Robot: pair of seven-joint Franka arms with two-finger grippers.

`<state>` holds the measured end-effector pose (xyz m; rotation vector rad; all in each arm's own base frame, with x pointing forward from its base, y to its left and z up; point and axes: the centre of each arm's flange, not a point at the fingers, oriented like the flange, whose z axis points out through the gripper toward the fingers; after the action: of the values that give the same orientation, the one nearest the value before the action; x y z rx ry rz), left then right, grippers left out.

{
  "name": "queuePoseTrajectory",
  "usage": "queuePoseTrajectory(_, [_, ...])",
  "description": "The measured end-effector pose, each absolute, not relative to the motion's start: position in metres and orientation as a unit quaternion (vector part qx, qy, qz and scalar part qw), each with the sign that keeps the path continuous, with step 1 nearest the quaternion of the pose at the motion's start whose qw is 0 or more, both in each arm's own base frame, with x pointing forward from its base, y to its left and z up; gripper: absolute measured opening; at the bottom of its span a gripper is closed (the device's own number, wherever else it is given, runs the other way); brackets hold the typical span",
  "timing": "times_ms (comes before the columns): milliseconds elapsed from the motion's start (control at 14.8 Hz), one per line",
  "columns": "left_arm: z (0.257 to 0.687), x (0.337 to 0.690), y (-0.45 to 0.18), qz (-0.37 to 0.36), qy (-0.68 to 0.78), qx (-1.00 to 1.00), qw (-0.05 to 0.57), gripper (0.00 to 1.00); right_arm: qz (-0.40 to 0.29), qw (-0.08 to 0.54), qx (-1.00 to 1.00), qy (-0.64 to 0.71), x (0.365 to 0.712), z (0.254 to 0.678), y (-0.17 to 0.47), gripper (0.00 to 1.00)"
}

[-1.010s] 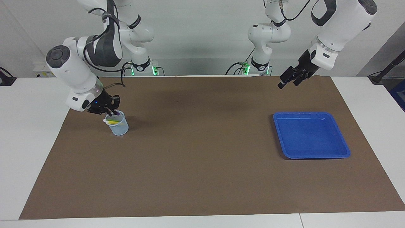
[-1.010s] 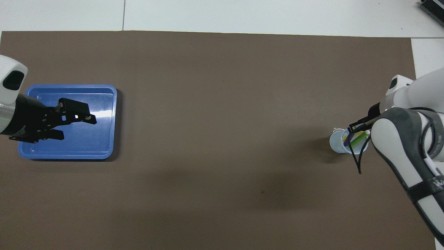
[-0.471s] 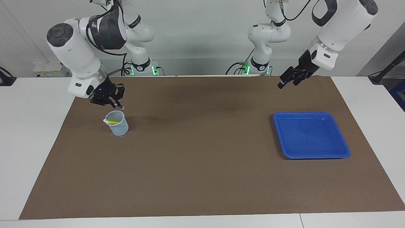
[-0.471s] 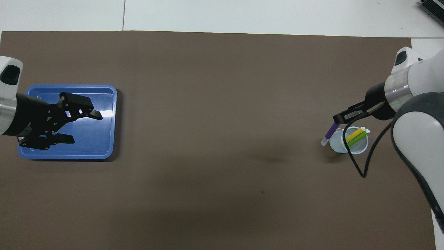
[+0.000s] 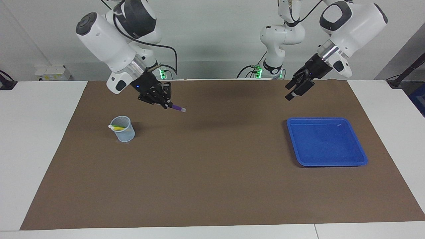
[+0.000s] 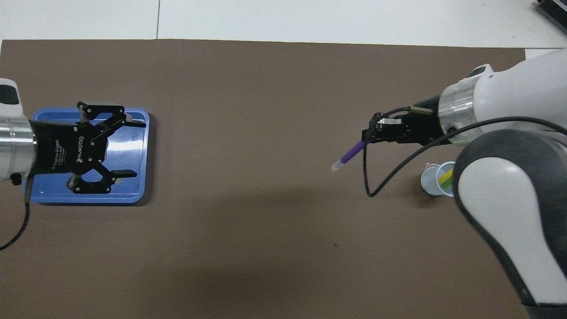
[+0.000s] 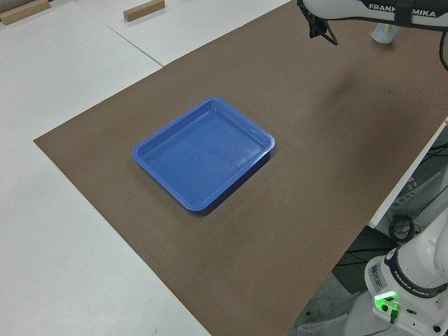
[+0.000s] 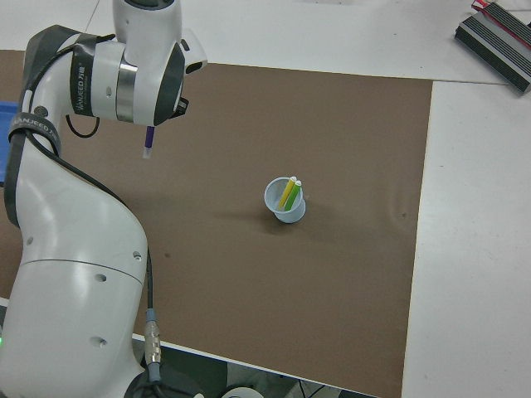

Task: Right arm passes pens to left for tray arrangement
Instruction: 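Carry the purple pen toward the left gripper while it approaches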

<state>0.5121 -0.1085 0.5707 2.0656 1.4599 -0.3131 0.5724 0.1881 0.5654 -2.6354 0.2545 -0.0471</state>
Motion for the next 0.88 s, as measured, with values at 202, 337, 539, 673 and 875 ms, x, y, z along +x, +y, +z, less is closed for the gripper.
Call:
queuePoseTrajectory(202, [0.568,0.503,-0.151,-0.123,0.627,0.706,0.306,1.0,-0.026,0.288,-0.938,0.191,0.561,0.563,0.25,0.17])
queuePoseTrajectory(337, [0.567,0.498,-0.178,-0.125,0.662,0.668,0.316,1.0,-0.033,0.321,-0.911,0.258,0.551,0.564,0.287,0.17])
queuePoseTrajectory(539, [0.554,0.491,-0.201,-0.114,0.678,0.648,0.329,1.0,-0.039,0.364,-0.873,0.322,0.532,0.564,0.329,0.17])
queuePoseTrajectory(673, [0.546,0.485,-0.21,-0.114,0.684,0.641,0.329,1.0,-0.04,0.377,-0.861,0.338,0.522,0.561,0.347,0.17])
queuePoseTrajectory(875, [0.542,0.479,-0.217,-0.115,0.693,0.63,0.331,1.0,-0.039,0.385,-0.853,0.351,0.513,0.558,0.359,0.17])
